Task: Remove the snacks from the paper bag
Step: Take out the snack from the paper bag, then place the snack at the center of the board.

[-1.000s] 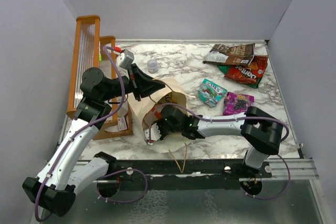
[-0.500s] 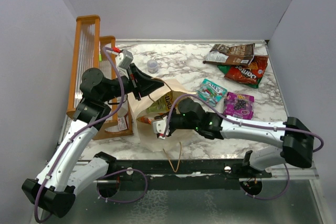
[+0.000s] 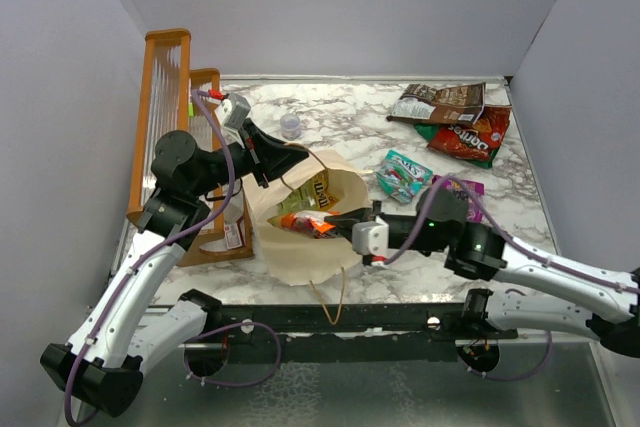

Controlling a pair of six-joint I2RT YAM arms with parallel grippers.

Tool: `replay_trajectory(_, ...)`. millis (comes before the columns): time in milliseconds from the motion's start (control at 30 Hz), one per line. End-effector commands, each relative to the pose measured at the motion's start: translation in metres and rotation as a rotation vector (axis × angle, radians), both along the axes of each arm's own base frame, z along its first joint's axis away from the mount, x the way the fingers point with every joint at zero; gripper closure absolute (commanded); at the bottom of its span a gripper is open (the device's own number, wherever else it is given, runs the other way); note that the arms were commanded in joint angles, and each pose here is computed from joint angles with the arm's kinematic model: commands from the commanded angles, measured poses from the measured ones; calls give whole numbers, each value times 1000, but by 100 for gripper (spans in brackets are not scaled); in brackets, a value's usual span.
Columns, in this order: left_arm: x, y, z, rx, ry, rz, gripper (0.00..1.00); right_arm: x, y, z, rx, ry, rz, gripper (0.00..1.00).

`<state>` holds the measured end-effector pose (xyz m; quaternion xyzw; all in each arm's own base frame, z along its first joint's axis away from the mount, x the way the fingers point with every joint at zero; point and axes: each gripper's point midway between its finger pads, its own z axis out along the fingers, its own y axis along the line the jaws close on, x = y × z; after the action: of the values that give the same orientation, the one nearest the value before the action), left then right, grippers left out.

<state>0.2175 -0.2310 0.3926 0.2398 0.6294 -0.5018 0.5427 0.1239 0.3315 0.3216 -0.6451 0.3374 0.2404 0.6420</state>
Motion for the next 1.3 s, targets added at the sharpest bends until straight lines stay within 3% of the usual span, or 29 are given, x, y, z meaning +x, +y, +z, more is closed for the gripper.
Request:
replay_trajectory(0, 5, 7, 10, -8, -23, 66, 100, -26, -28, 52, 116, -2, 59, 99)
replay_trajectory(367, 9, 8, 7, 23, -33, 81, 100, -33, -121, 155, 429, -101, -118, 99)
replay_trajectory(467, 10, 8, 8, 18, -25, 81, 100, -3, -147, 175, 569, -53, -323, 99)
replay_trajectory(533, 6, 5, 9, 19, -28, 52, 100, 22, -162, 177, 627, 54, -486, 99)
replay_trajectory(767, 3, 9, 10, 39, -27, 65, 100, 93, -201, 146, 720, 227, -1062, 99)
replay_trajectory(900, 2, 11, 12, 41, -35, 73, 100, 99, -219, 142, 871, 234, -1165, 99)
replay_trajectory(1067, -1, 9, 15, 32, -37, 53, 100, 118, -213, 94, 800, 197, -1295, 99)
replay_trajectory(1133, -1, 9, 15, 32, -35, 58, 100, 136, -211, 68, 748, 236, -1349, 98)
replay_trajectory(1267, -3, 9, 20, 19, -37, 53, 100, 185, -218, -1, 680, 473, -1419, 98)
